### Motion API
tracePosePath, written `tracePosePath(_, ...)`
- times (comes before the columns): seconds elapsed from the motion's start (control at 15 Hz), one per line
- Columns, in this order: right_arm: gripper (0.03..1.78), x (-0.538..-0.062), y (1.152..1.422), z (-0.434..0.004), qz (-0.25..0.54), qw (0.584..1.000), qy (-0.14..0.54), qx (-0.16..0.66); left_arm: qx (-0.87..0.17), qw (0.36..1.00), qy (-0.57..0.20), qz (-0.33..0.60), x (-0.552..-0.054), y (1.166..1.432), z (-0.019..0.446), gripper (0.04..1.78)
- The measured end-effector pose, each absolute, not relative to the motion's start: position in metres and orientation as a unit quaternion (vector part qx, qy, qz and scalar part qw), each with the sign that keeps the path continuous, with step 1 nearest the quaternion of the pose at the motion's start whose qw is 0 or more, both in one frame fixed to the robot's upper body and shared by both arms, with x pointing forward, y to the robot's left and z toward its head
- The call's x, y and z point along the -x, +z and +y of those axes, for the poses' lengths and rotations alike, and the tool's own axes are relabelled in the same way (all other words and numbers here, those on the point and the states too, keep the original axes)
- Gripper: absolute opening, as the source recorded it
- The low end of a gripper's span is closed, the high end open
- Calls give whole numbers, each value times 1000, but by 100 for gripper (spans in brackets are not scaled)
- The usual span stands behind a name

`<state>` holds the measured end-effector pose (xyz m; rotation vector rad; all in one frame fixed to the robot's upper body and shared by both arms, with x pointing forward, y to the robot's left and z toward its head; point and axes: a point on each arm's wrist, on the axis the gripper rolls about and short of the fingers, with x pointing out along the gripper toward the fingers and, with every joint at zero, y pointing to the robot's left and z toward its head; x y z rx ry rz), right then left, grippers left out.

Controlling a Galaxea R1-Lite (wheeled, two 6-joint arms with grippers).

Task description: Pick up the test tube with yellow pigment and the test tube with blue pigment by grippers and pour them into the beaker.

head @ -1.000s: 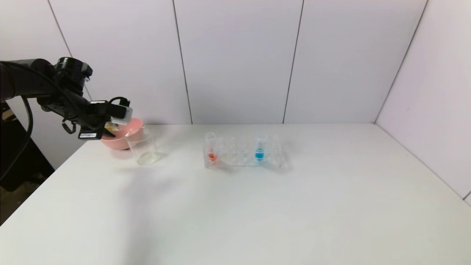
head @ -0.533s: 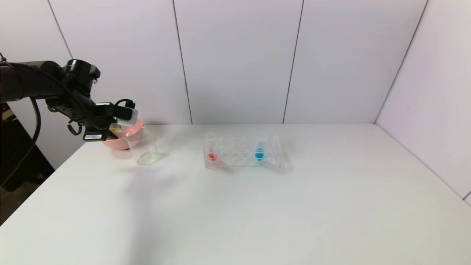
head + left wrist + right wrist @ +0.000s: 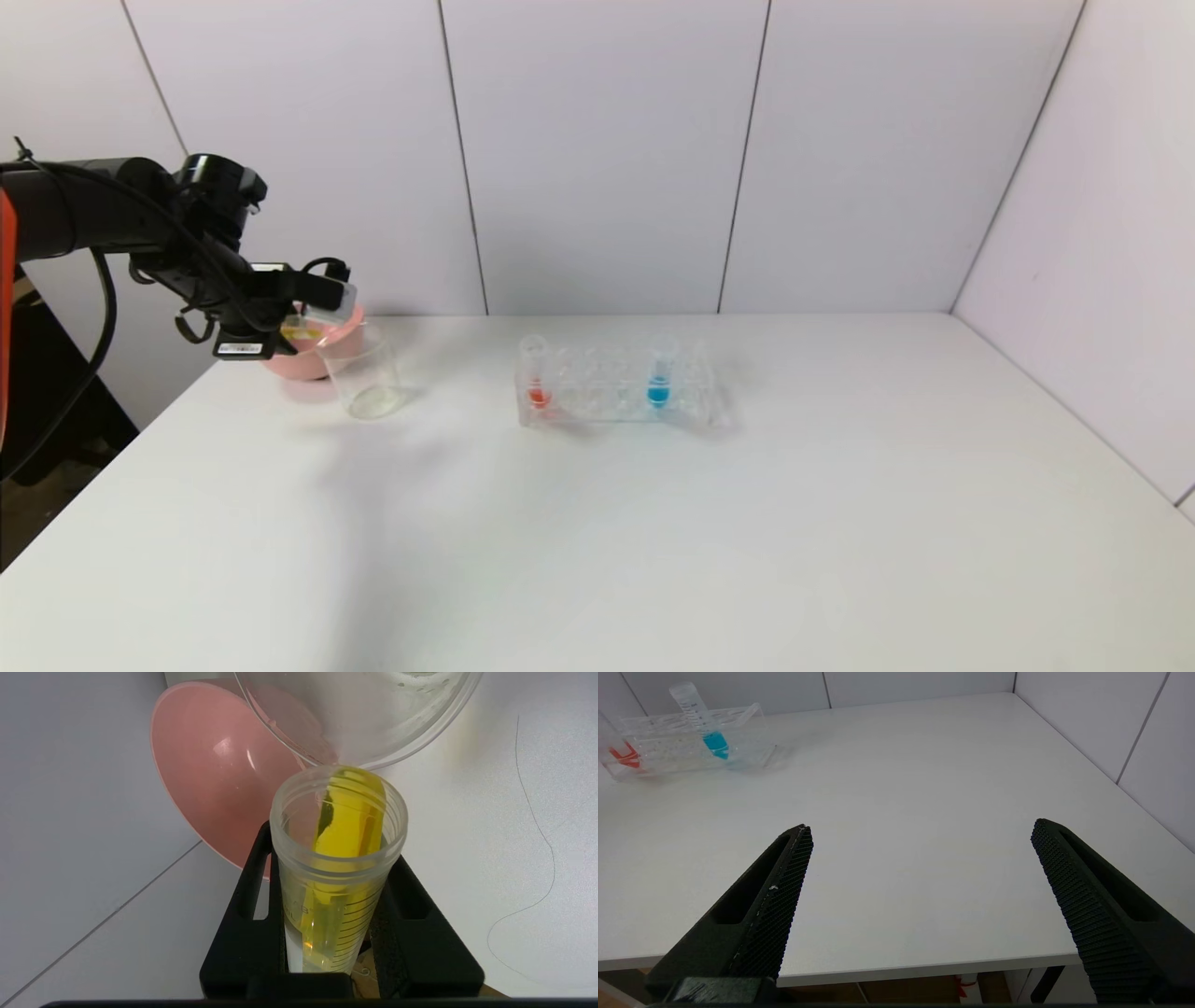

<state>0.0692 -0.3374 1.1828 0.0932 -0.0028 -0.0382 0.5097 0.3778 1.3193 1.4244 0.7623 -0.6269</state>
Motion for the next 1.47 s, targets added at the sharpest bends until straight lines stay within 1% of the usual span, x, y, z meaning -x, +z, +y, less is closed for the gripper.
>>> tracePosePath(0.6, 171, -69, 1183, -337, -1, 999, -19, -46, -626, 643, -272, 347, -513, 1314, 374, 52)
tracePosePath(1.47, 171, -69, 1183, -337, -1, 999, -19, -46, -633, 635, -265, 355, -512, 1315, 369, 52)
